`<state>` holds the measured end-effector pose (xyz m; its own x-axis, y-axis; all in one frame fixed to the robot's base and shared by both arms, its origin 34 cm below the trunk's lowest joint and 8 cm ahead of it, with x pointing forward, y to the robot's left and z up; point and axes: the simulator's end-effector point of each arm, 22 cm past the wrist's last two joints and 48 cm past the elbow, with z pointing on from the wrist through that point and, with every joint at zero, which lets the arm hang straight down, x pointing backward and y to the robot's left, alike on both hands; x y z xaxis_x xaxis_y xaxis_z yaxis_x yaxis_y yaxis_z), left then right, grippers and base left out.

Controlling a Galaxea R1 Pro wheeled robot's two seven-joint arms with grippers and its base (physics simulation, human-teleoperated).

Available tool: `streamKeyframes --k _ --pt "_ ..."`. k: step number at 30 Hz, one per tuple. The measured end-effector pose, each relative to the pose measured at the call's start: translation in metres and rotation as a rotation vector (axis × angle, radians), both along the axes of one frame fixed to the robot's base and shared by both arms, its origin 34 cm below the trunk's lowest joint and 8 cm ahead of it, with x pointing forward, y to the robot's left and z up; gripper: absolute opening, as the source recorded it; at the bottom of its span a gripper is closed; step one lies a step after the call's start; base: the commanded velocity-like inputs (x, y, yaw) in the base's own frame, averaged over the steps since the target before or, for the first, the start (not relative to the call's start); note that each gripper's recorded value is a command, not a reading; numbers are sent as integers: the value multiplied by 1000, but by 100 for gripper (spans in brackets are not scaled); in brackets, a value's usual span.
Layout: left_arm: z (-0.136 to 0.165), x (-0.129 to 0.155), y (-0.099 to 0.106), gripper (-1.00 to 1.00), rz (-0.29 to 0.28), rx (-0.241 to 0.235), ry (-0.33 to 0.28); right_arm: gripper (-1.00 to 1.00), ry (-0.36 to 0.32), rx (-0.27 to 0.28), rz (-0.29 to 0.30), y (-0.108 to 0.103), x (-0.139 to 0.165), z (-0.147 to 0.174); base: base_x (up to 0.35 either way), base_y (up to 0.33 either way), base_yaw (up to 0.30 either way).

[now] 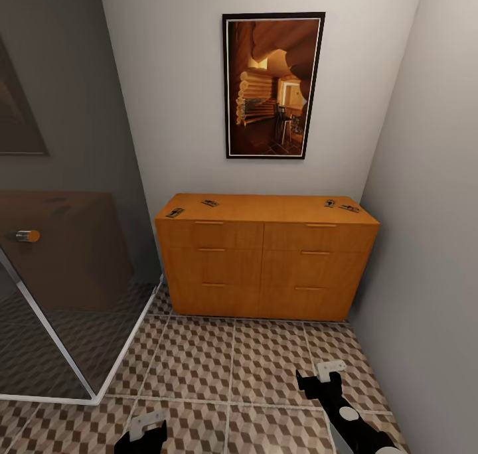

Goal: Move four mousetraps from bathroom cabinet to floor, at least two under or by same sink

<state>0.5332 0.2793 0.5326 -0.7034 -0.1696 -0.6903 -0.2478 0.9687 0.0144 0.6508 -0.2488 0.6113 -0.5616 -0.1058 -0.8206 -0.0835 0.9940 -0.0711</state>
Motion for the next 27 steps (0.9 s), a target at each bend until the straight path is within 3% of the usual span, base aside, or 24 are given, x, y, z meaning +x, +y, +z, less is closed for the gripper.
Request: streamKeyframes --k 27 --pt "-1 -2 -1 100 -1 -2 5 100 0 0 0 0 0 0 0 0 0"
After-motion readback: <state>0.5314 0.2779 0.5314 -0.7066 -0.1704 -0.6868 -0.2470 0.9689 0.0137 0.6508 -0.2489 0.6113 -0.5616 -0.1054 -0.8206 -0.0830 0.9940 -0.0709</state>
